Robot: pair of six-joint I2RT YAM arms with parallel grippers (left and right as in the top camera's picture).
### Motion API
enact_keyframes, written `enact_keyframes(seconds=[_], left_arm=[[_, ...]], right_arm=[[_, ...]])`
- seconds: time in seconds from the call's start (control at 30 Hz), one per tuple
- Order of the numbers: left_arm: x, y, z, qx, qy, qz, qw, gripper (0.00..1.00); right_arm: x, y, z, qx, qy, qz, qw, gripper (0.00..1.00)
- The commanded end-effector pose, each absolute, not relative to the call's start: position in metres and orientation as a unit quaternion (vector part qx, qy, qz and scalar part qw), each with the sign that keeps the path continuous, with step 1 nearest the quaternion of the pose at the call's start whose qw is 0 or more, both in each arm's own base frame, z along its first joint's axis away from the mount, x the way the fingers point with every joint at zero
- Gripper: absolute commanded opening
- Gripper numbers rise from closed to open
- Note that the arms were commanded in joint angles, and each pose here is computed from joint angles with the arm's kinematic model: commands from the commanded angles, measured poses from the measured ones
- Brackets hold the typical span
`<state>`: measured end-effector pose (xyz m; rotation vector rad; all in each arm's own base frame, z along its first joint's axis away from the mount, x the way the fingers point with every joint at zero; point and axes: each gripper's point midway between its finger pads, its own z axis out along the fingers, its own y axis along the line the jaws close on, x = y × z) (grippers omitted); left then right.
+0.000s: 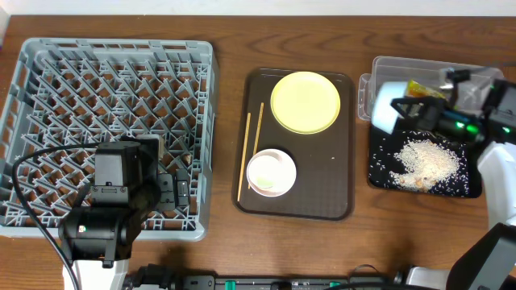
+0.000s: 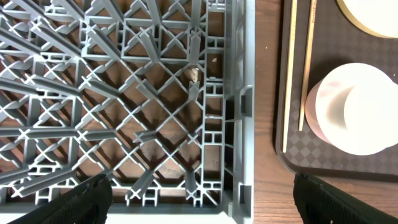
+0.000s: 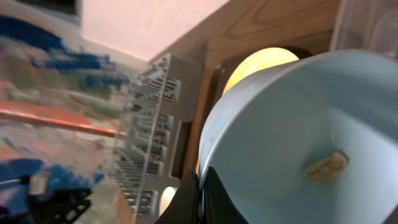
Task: Sort waste into correct bins and load items into the dishwasher
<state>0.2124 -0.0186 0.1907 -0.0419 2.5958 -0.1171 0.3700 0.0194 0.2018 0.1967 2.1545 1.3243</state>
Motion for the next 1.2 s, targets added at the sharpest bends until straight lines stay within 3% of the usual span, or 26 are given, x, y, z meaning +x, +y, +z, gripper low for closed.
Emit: enact_keyframes(seconds=[0.0, 0.73, 1.17], left_arm=[[0.214, -0.02, 0.198, -0.017, 0.96, -0.05, 0.277, 0.95], [0.214, -0.02, 0.198, -0.017, 0.96, -0.05, 0.276, 0.95], [0.214, -0.02, 0.198, -0.017, 0.96, -0.05, 0.276, 0.95]], right_arm=[[0.356, 0.012, 0.213, 0.069, 0.774, 0.551, 0.304, 0.01], [0.328, -0.069, 0.185, 0.154, 0.733, 0.55, 0.369, 0.01], [0.324, -0.072, 0.189, 0.146, 0.696, 0.595, 0.375, 0.01]])
